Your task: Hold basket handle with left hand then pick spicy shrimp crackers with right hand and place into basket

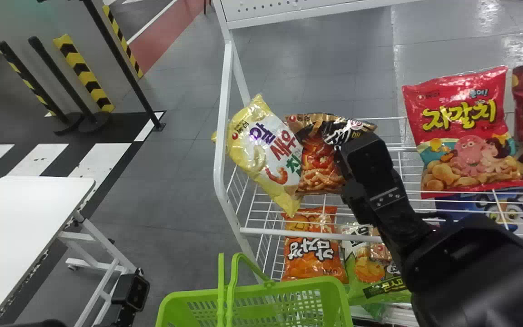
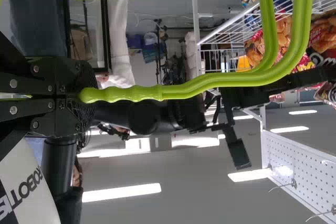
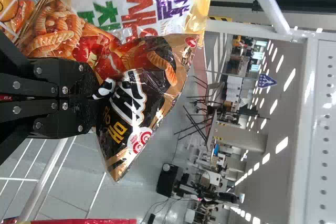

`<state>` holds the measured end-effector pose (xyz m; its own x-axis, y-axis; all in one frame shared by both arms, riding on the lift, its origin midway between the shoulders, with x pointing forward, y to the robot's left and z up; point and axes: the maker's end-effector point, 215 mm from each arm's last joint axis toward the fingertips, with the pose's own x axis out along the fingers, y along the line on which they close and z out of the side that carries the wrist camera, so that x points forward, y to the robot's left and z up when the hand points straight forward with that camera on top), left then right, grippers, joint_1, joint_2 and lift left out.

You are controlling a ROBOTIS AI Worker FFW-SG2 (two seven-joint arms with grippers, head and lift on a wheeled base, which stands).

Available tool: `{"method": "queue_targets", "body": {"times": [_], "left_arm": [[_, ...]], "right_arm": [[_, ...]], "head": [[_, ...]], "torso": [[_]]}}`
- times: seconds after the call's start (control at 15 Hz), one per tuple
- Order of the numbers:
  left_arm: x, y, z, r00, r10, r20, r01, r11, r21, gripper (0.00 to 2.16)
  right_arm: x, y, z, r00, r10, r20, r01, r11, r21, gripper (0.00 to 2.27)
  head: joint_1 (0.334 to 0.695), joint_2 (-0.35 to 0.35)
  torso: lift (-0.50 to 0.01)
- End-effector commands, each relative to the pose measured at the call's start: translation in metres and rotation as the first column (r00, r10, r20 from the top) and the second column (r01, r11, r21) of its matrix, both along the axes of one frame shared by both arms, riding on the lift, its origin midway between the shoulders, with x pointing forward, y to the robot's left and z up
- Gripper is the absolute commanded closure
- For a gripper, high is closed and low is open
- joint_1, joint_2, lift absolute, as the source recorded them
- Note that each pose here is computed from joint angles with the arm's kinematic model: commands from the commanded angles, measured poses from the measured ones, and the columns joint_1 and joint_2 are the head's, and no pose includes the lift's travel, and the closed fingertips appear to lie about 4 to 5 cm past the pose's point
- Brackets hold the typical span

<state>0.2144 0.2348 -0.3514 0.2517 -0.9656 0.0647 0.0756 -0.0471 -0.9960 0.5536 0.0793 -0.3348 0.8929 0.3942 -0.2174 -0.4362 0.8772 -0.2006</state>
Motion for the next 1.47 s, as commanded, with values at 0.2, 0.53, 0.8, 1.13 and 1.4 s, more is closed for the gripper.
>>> {"method": "queue_targets", "body": {"times": [0.2, 0.53, 0.8, 1.13, 1.4], "left_arm": [[0.001, 0.000, 0.003, 1.000, -0.002, 0.006, 0.002, 1.000, -0.010, 2.13], [0.001, -0.001, 0.004, 1.000, -0.004, 0.008, 0.004, 1.000, -0.010, 2.13], [0.001, -0.001, 0.004, 1.000, -0.005, 0.008, 0.005, 1.000, -0.011, 2.13], [0.000, -0.002, 0.004, 1.000, -0.005, 0.010, 0.005, 1.000, -0.011, 2.13], [0.002, -0.008, 0.002, 1.000, -0.013, 0.007, 0.013, 1.000, -0.019, 2.13]], "right_arm": [[-0.064, -0.001, 0.022, 0.991, 0.004, -0.137, -0.002, 1.000, 0.016, 2.24], [-0.109, 0.017, 0.019, 0.973, 0.061, -0.221, -0.050, 0.997, 0.055, 2.24], [-0.109, 0.014, 0.018, 0.975, 0.046, -0.216, -0.037, 0.998, 0.046, 2.24], [-0.083, 0.007, 0.076, 0.999, 0.008, -0.048, 0.000, 0.987, 0.160, 2.24], [-0.055, -0.026, 0.117, 0.988, -0.085, 0.125, 0.053, 0.968, 0.244, 2.14]], "head": [[0.695, 0.350], [0.695, 0.350], [0.695, 0.350], [0.695, 0.350], [0.695, 0.350]], "torso": [[-0.007], [-0.007], [-0.007], [-0.007], [-0.007]]}}
